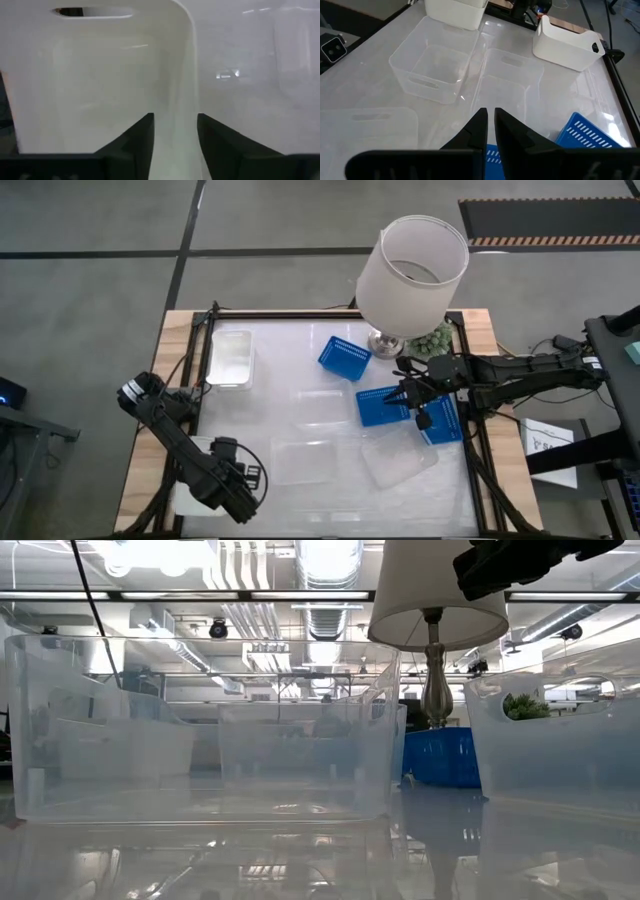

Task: Stack baskets by color
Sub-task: Stack the top right white bin on top of the bottom white bin

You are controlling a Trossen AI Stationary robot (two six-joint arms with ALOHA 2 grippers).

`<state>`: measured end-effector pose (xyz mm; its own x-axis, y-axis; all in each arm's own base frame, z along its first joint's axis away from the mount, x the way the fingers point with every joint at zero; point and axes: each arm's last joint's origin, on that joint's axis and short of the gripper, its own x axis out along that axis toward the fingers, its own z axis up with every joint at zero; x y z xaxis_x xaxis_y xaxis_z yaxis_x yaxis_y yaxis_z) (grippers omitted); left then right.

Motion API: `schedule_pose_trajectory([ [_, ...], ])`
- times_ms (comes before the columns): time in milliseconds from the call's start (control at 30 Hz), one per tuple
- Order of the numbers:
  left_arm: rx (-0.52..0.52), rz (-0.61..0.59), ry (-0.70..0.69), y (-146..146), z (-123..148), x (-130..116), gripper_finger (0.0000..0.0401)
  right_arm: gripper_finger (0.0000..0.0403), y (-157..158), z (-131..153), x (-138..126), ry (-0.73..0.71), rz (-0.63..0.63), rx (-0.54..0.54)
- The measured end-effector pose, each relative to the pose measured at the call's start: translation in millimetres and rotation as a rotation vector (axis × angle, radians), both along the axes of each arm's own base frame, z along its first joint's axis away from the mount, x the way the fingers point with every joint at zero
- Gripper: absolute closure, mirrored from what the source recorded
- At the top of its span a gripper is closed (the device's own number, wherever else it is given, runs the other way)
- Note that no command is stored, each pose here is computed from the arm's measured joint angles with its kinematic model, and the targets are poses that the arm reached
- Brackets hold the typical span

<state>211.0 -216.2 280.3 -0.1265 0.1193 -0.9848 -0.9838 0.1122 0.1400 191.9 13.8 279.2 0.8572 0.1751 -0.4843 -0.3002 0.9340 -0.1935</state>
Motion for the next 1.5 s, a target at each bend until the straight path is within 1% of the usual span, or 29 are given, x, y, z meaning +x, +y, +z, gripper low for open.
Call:
schedule_pose_trajectory([
  [133, -0.020, -0.009, -0.018, 0.3, 6.5, -0.3, 0.0243, 0.0376, 0.0, 0.0, 0.0, 0.000, 0.000, 0.000],
  [267, -0.033, -0.019, -0.028, 2.7, 11.2, -2.6, 0.0232, 0.0376, 0.0, 0.0, 0.0, 0.000, 0.000, 0.000],
  [400, -0.045, -0.053, -0.032, 3.3, 14.1, -3.2, 0.0230, 0.0376, 0.0, 0.0, 0.0, 0.000, 0.000, 0.000],
  [667, -0.115, -0.095, -0.051, -0.3, 25.9, -1.2, 0.0230, 0.0376, 0.0, -0.2, 0.1, 0.000, 0.000, 0.000],
  [733, -0.151, -0.161, -0.072, -3.0, 27.6, 0.9, 0.0230, 0.0376, 0.0, -0.2, 0.0, 0.000, 0.000, 0.000],
  [767, -0.183, -0.229, -0.091, -5.5, 28.3, 2.8, 0.0230, 0.0376, 0.0, -0.2, 0.1, 0.000, 0.000, 0.000],
  [800, -0.229, -0.322, -0.115, -9.1, 29.0, 5.5, 0.0230, 0.0376, 0.0, -0.2, 0.1, 0.000, 0.000, 0.000],
  [867, -0.356, -0.535, -0.184, -18.8, 31.9, 11.8, 0.0230, 0.0376, 0.0, -0.2, 0.1, -0.001, 0.001, -0.002],
  [900, -0.406, -0.603, -0.213, -22.4, 34.3, 14.1, 0.0230, 0.0376, 0.0, -0.1, 0.1, -0.001, 0.001, -0.002],
  [933, -0.429, -0.634, -0.217, -23.7, 36.1, 14.1, 0.0230, 0.0376, 0.0, 0.2, 0.3, -0.004, 0.001, -0.001],
  [1000, -0.423, -0.644, -0.200, -22.3, 37.4, 12.4, 0.0230, 0.0376, 0.0, 0.5, 0.5, -0.009, 0.000, 0.000],
  [1067, -0.440, -0.682, -0.223, -25.2, 40.2, 12.4, 0.0230, 0.0376, 0.0, 0.7, 0.5, -0.010, -0.001, 0.001],
  [1133, -0.439, -0.725, -0.213, -28.3, 39.4, 7.8, 0.0230, 0.0376, 0.0, 1.3, 0.9, -0.018, -0.001, 0.002],
  [1267, -0.446, -0.792, -0.159, -38.7, 32.3, -7.2, 0.0230, 0.0376, 0.1, 1.6, 1.1, -0.020, -0.005, 0.010],
  [1367, -0.457, -0.824, -0.151, -47.4, 25.5, -16.3, 0.0230, 0.0376, 0.1, 1.1, 1.7, -0.017, -0.007, 0.013],
  [1500, -0.443, -0.852, -0.109, -58.2, 14.5, -28.8, 0.0230, 0.0376, 0.1, 0.2, 2.7, -0.012, -0.008, 0.015],
])
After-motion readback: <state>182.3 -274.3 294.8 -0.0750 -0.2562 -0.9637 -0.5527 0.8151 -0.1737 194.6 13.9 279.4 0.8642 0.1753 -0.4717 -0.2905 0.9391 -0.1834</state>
